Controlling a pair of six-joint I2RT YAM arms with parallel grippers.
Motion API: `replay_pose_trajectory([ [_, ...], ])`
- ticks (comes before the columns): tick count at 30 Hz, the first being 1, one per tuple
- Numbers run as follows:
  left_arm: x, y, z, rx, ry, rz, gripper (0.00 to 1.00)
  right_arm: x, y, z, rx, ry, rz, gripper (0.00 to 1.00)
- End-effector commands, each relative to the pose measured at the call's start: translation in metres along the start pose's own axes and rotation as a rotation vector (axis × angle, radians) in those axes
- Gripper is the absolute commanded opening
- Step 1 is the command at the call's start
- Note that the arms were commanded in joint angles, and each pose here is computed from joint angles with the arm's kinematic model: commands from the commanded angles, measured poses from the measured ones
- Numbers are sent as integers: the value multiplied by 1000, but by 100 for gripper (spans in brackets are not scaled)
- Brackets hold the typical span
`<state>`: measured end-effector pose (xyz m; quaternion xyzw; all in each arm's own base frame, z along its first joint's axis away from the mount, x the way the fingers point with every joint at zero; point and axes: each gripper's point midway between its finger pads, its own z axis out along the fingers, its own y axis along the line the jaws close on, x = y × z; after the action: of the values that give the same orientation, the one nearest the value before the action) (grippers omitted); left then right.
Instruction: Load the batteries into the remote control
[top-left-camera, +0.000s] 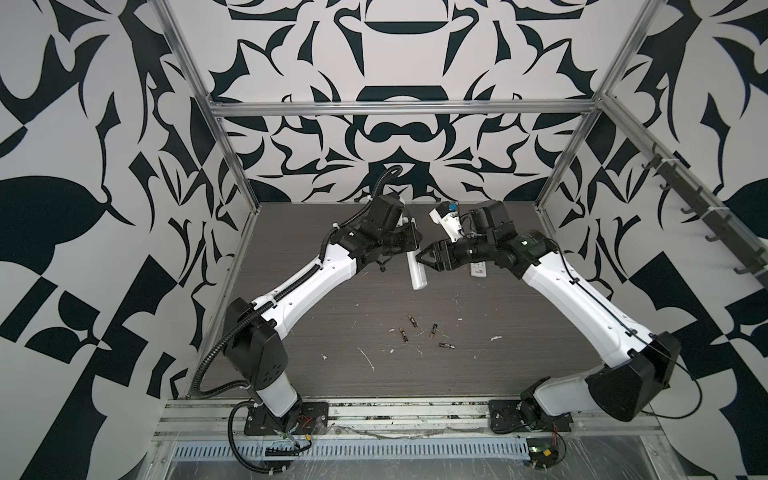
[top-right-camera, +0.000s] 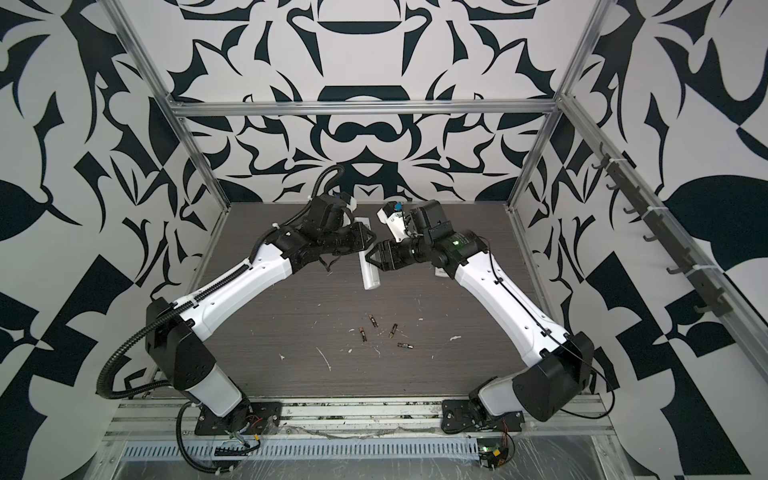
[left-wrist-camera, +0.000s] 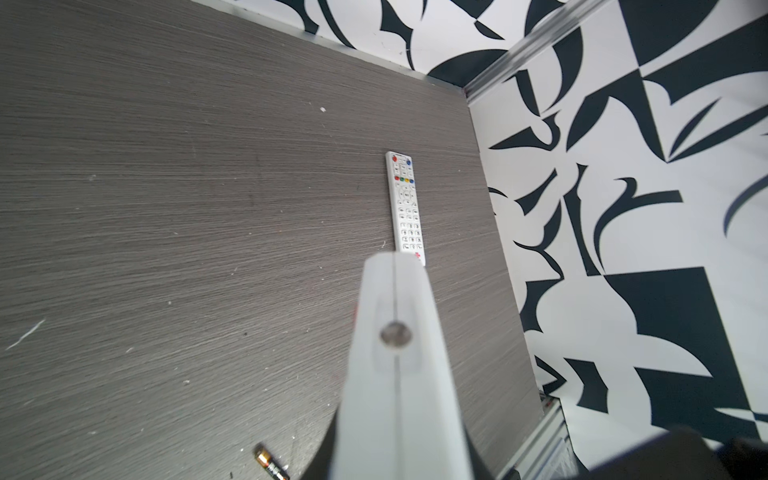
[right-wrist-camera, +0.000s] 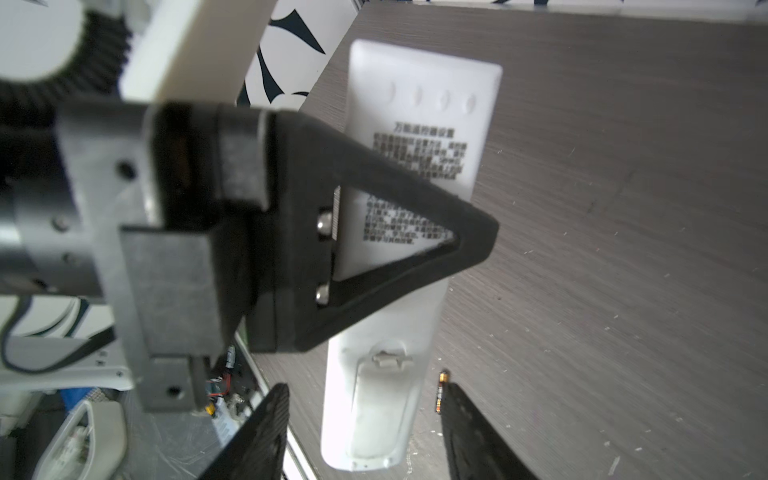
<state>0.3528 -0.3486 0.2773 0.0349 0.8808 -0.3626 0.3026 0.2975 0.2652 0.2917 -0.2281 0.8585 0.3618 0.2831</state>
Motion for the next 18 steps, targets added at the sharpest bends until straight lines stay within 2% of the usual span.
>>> replay_pose_trajectory([
  [1,-3,-19,-8,90,-13,19,0,-16,14,-12,-22,-58,-51,65],
  [8,-1,-28,-15,138,-15,32,0,-9,12,-7,-34,-30,-47,66],
  [18,-5,-25,-16,116,-34,34,0,3,-1,0,6,7,-22,66],
])
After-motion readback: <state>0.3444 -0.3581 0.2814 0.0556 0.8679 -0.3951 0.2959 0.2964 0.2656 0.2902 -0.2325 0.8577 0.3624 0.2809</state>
